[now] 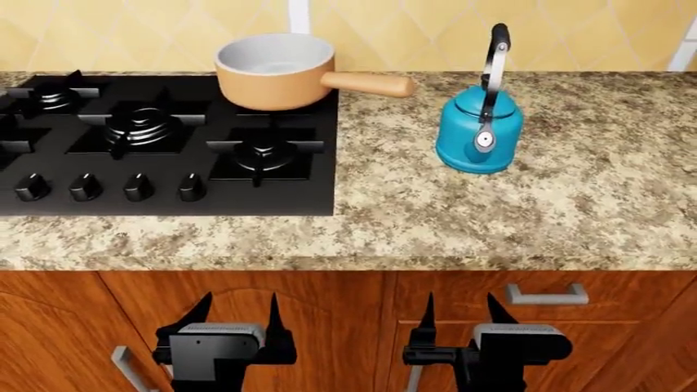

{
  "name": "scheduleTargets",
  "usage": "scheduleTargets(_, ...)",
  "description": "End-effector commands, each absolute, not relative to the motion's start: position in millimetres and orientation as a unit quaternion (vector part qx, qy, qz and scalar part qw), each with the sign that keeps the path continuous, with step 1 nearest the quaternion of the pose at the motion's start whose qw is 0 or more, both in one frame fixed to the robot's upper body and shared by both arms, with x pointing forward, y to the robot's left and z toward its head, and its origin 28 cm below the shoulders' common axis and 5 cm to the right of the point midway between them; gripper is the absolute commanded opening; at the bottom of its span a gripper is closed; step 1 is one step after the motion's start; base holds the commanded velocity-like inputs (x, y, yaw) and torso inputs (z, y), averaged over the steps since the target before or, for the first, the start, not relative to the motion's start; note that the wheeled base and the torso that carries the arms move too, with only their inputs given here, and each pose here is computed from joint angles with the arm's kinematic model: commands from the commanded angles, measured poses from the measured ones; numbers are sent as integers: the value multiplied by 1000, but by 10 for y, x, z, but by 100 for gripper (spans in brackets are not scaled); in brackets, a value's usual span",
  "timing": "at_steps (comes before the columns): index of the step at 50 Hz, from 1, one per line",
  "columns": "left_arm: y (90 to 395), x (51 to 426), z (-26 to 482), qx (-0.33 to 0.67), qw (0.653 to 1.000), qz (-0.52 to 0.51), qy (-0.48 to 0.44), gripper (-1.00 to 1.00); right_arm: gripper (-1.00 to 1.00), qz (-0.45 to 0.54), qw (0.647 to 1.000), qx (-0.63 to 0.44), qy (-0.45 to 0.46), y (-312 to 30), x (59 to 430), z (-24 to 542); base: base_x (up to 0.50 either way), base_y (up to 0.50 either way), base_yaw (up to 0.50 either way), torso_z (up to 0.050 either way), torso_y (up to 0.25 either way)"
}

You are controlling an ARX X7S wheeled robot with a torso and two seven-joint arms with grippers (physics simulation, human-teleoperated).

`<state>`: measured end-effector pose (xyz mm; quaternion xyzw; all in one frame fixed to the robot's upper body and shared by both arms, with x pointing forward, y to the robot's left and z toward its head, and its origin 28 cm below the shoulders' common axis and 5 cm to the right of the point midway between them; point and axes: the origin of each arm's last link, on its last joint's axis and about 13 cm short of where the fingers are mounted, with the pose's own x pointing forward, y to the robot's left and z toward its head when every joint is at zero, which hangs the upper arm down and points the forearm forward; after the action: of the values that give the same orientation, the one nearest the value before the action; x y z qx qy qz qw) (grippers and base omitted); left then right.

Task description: Pick the kettle from the counter and place it on a stove burner. Then turn the burner on.

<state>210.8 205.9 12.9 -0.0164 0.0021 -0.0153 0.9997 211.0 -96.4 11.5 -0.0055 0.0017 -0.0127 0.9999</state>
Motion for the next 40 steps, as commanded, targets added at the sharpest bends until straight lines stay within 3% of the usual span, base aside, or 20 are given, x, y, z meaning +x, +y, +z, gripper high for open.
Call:
scheduleTargets(1,2062,2104,127,-17,1000,-13,5,100,100,-15,1000,-5,4,-965,2111,110,0,0,0,50,0)
scheduleTargets(13,2091,2099,183,-72,997,-7,24,100,100,-13,1000,-6,0,-975,2120,118,0,0,0,41,0)
scheduleTargets(16,2150,1947,413,-51,998,-5,21,100,100,-46,998,49,9,-1041,2085,262,0,0,0,0,0)
scheduleTargets(24,2357,1417,1455,-24,999,-40,-6,100,100,26,999,15,-32,-1168,1528,1462,0,0,0,0,0)
scheduleTargets(32,2511,1247,2250,19,996,-66,-52,100,100,-17,996,-44,-81,-1350,1395,2306,0,0,0,0,0)
scheduleTargets(40,2531,1257,2477,63,995,-62,-35,100,100,-39,992,-84,-87,-1401,1281,2616,0,0,0,0,0)
